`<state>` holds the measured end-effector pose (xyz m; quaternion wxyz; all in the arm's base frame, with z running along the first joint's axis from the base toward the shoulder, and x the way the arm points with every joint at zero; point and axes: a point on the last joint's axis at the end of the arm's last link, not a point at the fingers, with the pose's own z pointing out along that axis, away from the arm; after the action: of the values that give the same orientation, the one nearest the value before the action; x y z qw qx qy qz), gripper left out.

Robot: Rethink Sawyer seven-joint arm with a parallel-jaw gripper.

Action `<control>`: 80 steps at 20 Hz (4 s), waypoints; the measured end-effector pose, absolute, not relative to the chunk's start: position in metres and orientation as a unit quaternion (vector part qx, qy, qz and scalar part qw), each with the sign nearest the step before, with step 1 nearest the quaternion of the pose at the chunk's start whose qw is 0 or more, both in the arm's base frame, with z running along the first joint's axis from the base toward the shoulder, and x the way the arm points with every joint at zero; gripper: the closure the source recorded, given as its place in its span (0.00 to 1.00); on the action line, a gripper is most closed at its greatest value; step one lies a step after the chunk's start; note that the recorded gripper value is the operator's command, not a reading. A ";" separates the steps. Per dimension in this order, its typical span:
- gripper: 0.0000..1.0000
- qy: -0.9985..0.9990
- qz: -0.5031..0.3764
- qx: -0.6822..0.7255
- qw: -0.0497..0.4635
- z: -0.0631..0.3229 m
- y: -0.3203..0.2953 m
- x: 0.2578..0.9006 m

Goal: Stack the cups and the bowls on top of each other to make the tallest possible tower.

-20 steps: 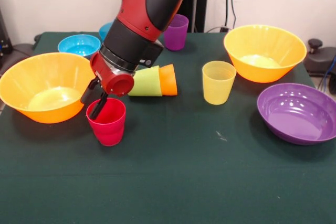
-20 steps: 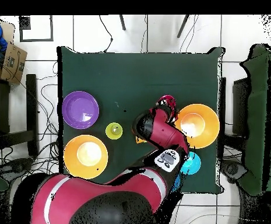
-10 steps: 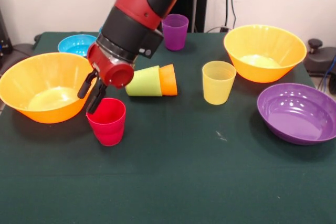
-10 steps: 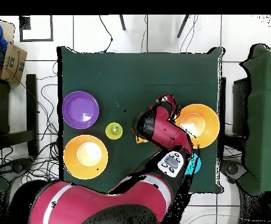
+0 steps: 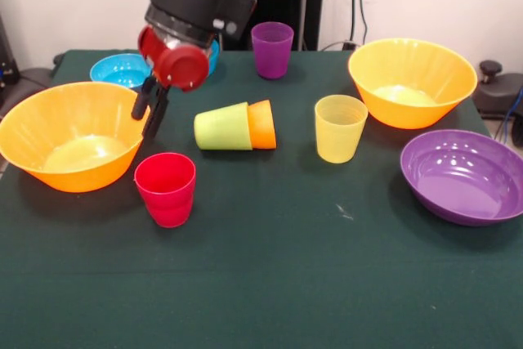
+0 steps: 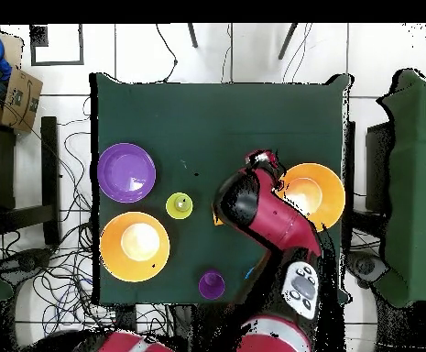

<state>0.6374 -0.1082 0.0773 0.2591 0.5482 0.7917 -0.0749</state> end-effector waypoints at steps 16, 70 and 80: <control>0.00 0.814 -0.030 0.548 0.192 0.094 -0.079 0.603; 0.00 0.884 -0.060 0.457 0.080 0.082 -0.095 0.478; 0.00 0.891 -0.078 0.438 0.087 0.034 -0.162 0.489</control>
<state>0.4890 -0.1624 0.0339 0.0870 0.4379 0.8914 -0.0778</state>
